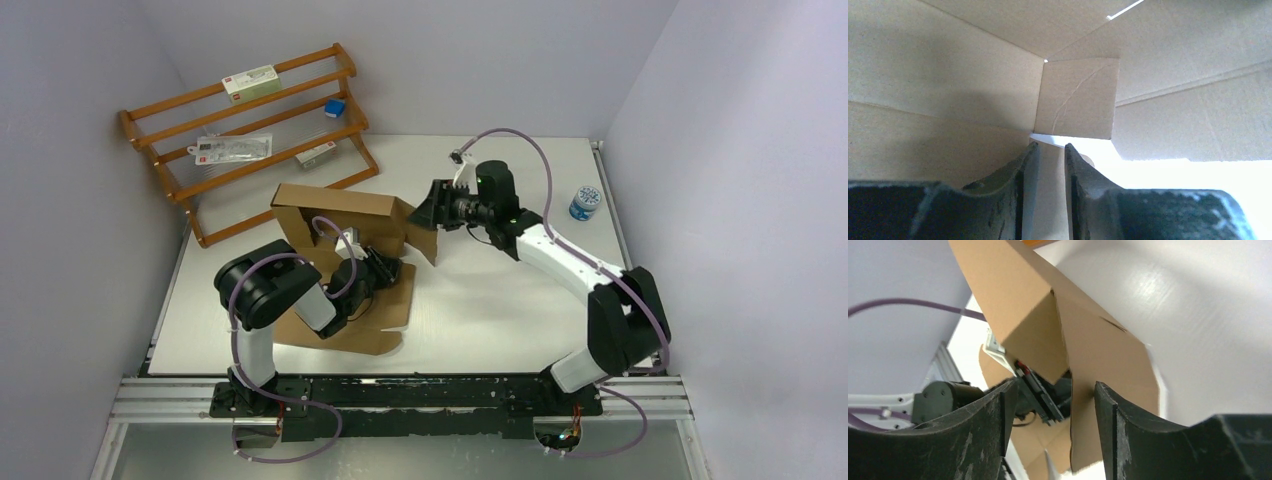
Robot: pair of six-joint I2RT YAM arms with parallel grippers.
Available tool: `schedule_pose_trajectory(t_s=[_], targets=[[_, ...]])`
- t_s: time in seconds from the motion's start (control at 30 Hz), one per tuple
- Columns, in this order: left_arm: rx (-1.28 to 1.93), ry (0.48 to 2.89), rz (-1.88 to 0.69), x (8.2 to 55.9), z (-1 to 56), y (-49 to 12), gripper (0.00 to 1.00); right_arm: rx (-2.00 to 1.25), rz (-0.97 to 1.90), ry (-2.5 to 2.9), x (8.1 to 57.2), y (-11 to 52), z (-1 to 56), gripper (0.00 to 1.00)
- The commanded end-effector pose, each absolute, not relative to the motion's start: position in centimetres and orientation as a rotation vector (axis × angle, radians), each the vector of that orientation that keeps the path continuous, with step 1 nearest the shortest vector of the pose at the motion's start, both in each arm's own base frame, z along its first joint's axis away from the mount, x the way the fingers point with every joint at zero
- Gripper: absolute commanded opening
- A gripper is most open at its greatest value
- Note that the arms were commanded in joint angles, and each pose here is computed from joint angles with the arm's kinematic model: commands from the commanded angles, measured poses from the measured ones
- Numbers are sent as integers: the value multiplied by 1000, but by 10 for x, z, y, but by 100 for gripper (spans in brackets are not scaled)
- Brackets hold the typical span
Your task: Fold the paper box
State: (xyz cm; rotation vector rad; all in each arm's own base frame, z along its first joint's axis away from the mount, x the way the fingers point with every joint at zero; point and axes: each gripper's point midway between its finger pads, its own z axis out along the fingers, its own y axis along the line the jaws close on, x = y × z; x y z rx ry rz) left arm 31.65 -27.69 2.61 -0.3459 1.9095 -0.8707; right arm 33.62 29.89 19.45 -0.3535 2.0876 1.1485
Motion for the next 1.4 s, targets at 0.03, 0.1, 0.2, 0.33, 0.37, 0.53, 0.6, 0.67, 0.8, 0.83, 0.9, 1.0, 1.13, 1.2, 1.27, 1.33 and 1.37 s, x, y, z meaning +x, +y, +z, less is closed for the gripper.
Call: schedule_pose_trajectory(t_s=[0.03, 0.1, 0.2, 0.33, 0.37, 0.53, 0.6, 0.67, 0.8, 0.83, 0.9, 1.0, 1.13, 1.2, 1.27, 1.33, 1.37], targets=[[-339, 1918, -877, 319, 23, -278, 31, -401, 950, 2063, 330, 267, 180, 62], [-338, 1918, -876, 320, 23, -278, 31, -403, 922, 2055, 327, 261, 171, 62], [-336, 1918, -878, 320, 24, -279, 31, -396, 854, 2033, 327, 250, 162, 62], [-339, 1923, -876, 319, 22, -278, 32, -391, 836, 1989, 327, 247, 158, 54], [-339, 1923, -877, 320, 22, -278, 32, -399, 848, 1981, 326, 249, 159, 49], [-339, 1919, -875, 321, 24, -278, 35, -412, 883, 1963, 323, 258, 162, 26], [-331, 1914, -875, 321, 25, -279, 35, -406, 873, 1957, 323, 258, 162, 23], [-319, 1910, -881, 319, 28, -278, 37, -397, 849, 1959, 325, 255, 162, 23], [-274, 1885, -869, 318, 50, -275, 42, -314, 739, 1938, 334, 237, 170, 38], [-254, 1886, -852, 319, 55, -274, 45, -304, 716, 1932, 337, 234, 171, 42], [-230, 1890, -801, 320, 68, -266, 50, -292, 687, 1944, 341, 231, 168, 47], [-215, 1892, -729, 327, 84, -246, 57, -281, 717, 2009, 346, 241, 155, 50], [-225, 1930, -524, 341, 94, -208, 66, -220, 818, 2087, 345, 263, 130, 52], [-252, 1926, -477, 346, 101, -192, 69, -195, 858, 2112, 344, 277, 121, 54], [-277, 1919, -452, 350, 108, -178, 72, -162, 856, 2141, 346, 288, 109, 55], [-305, 1915, -431, 354, 114, -165, 74, -117, 846, 2158, 351, 293, 97, 56], [-316, 1912, -427, 357, 119, -160, 75, -105, 861, 2176, 353, 297, 87, 56]])
